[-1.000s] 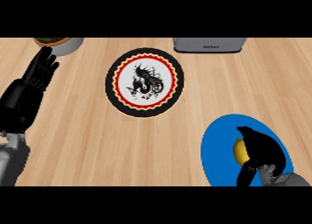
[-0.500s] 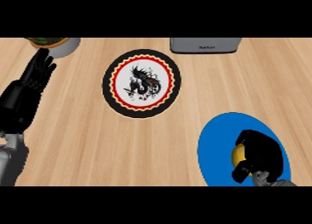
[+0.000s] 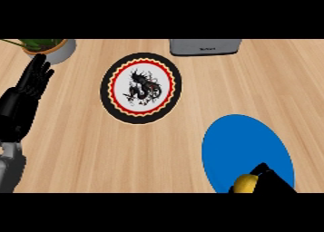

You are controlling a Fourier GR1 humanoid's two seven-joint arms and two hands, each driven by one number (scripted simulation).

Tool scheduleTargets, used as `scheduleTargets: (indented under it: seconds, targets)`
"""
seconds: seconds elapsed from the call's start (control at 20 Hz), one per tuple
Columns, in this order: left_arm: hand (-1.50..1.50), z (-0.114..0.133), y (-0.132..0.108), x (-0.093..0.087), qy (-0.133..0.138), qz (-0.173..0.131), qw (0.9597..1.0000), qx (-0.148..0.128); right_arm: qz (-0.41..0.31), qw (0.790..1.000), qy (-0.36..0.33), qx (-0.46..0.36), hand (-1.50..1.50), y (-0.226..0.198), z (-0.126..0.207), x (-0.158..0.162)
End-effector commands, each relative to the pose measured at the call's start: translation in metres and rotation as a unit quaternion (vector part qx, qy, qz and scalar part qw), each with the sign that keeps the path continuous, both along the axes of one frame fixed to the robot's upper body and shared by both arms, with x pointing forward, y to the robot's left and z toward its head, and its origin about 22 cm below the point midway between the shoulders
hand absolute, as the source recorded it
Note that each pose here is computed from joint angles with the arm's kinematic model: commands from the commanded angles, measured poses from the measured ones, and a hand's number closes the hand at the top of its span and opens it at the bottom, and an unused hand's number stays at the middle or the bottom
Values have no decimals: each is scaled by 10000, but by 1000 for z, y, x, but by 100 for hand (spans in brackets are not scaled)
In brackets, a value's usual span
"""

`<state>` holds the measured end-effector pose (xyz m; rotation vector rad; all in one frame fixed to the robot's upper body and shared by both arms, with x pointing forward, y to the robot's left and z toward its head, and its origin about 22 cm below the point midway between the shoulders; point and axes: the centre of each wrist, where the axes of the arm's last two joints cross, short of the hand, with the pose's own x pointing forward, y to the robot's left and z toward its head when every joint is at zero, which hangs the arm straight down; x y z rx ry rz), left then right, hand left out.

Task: Pick the lemon from the plate and place it in the plate

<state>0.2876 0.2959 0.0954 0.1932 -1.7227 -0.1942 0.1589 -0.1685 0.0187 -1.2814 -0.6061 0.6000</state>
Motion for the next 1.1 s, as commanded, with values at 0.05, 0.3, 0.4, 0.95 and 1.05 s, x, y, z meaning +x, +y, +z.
scheduleTargets:
  seconds: [0.05, 0.3, 0.4, 0.95, 1.05]
  targets:
    - [0, 9, -3, 1, -11, -158, 9999, 28, -901, 9916, -880, 292, 150, 54, 41, -27]
    - [0, 0, -3, 2, -65, -181, 9998, 30, 1, 9755, -2189, 237, 150, 89, 78, -39]
    - [0, 9, -16, 5, -95, -284, 9996, 9, 211, 9648, -2593, 388, 150, 98, 86, -33]
    - [0, 19, -26, 15, -170, -427, 9989, 21, 732, 9496, -3001, 533, 150, 114, 109, 29]
    - [0, 15, -27, 16, -166, -438, 9989, -8, 770, 9474, -3048, 603, 150, 118, 118, 41]
